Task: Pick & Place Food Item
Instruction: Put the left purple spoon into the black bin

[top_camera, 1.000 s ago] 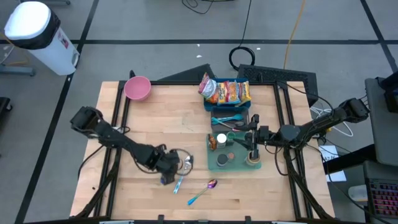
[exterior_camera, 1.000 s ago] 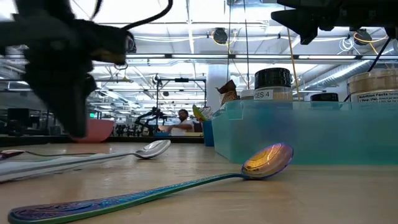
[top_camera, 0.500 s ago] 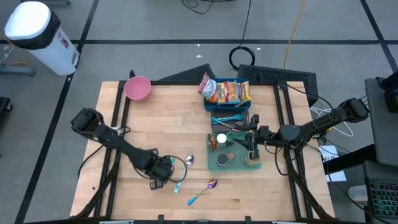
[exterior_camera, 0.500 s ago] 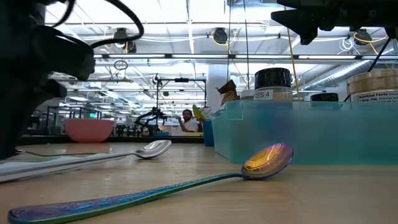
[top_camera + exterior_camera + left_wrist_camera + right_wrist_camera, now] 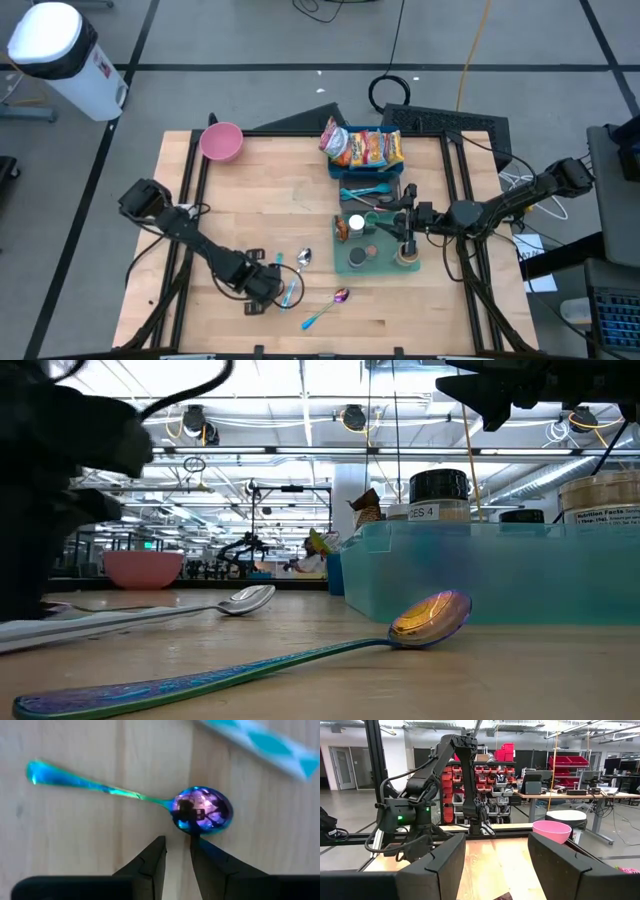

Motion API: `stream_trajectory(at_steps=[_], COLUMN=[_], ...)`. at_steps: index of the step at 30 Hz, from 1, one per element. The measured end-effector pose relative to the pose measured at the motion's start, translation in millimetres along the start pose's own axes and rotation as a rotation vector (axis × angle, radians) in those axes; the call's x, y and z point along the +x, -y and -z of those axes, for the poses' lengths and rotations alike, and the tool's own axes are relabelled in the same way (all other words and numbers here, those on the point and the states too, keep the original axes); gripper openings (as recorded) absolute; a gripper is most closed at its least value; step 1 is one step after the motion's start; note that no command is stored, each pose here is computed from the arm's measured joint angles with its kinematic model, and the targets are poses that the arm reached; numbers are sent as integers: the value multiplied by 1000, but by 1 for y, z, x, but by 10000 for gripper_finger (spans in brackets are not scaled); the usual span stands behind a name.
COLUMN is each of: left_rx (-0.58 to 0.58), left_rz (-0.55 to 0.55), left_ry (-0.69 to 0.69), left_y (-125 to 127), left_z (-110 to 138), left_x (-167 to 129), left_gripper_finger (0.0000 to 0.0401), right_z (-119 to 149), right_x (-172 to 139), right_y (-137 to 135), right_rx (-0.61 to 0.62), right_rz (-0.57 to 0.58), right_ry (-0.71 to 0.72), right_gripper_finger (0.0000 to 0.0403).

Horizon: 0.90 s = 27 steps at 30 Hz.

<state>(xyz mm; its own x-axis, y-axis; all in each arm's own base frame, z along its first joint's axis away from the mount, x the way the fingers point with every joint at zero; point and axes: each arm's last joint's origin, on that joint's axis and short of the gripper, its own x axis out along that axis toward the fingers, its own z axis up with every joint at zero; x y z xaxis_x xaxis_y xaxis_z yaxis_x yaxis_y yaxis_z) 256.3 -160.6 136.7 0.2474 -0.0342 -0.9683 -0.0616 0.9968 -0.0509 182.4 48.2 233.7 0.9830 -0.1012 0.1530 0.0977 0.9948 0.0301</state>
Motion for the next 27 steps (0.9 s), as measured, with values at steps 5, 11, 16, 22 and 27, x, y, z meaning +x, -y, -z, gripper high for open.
stream_trajectory(at_steps=[5, 11, 16, 22, 27], left_rx=[53, 186, 315, 394, 426], left_rz=[39, 58, 56, -43, -103], left_ry=[90, 312, 305, 323, 335], left_y=[-2, 0, -4, -5, -10], left_z=[-13, -36, -38, -36, -38], left_x=[2, -1, -5, -5, -4], left_gripper_finger=[97, 97, 97, 111, 163], right_z=[0, 0, 1, 1, 1], right_x=[0, 0, 0, 0, 0], right_y=[0, 0, 0, 0, 0], right_rx=[0, -2, -3, -3, -3], right_rz=[0, 0, 0, 0, 0], right_ry=[0, -4, -6, -6, -6], right_gripper_finger=[208, 208, 208, 208, 208])
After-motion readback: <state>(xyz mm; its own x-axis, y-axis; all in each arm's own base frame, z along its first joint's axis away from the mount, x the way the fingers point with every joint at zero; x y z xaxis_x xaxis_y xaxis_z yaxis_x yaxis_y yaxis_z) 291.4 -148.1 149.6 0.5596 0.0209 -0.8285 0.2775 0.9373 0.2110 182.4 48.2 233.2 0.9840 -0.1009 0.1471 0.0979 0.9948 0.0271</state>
